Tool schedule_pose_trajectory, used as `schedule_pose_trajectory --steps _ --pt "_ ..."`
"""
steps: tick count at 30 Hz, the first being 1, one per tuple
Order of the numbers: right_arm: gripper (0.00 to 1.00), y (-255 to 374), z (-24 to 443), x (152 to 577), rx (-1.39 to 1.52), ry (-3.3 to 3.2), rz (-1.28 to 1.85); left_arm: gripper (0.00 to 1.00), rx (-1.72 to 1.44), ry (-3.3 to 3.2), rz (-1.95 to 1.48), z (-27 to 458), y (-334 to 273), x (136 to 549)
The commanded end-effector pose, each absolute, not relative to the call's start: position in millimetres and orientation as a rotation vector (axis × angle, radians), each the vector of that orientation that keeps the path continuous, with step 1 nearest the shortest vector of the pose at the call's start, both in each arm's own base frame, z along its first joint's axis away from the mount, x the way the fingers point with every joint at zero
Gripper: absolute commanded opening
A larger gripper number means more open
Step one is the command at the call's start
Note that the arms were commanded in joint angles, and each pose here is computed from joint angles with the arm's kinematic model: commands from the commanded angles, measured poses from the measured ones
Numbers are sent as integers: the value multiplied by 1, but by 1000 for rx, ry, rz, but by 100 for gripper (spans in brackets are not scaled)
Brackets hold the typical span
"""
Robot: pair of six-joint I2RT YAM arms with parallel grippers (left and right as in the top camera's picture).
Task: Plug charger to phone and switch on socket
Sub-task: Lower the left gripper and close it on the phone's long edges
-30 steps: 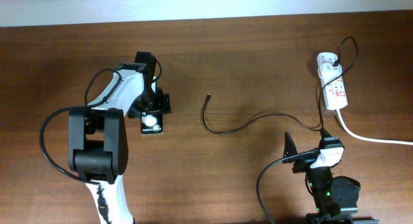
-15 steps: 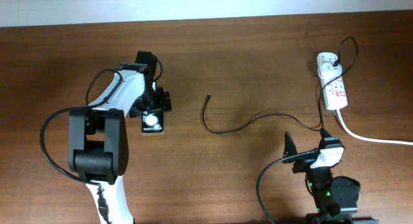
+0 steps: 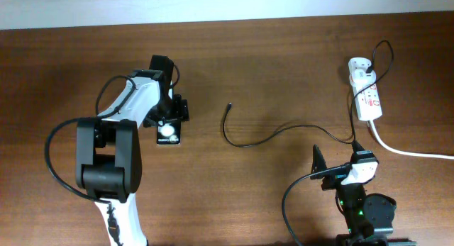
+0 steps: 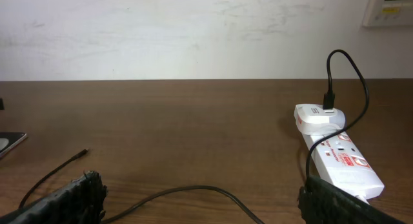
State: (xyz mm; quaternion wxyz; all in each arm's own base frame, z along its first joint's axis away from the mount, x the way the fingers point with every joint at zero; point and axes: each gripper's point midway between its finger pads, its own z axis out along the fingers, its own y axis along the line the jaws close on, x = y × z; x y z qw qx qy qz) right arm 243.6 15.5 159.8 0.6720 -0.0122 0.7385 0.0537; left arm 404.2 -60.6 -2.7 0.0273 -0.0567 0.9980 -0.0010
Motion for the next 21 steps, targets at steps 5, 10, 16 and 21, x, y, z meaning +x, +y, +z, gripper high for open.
schedule_pose_trajectory --steps 5,10,16,21 --pt "99 15 158 244 -21 1664 121 90 -115 3154 -55 -34 -68 390" --pt "99 15 158 244 -22 1664 121 84 -116 3162 -52 -35 -68 388" --pt "99 15 158 244 -21 1664 121 76 -116 3161 -53 -35 -68 388" --pt "99 15 158 244 -21 1664 121 75 -116 3160 -53 -34 -68 388"
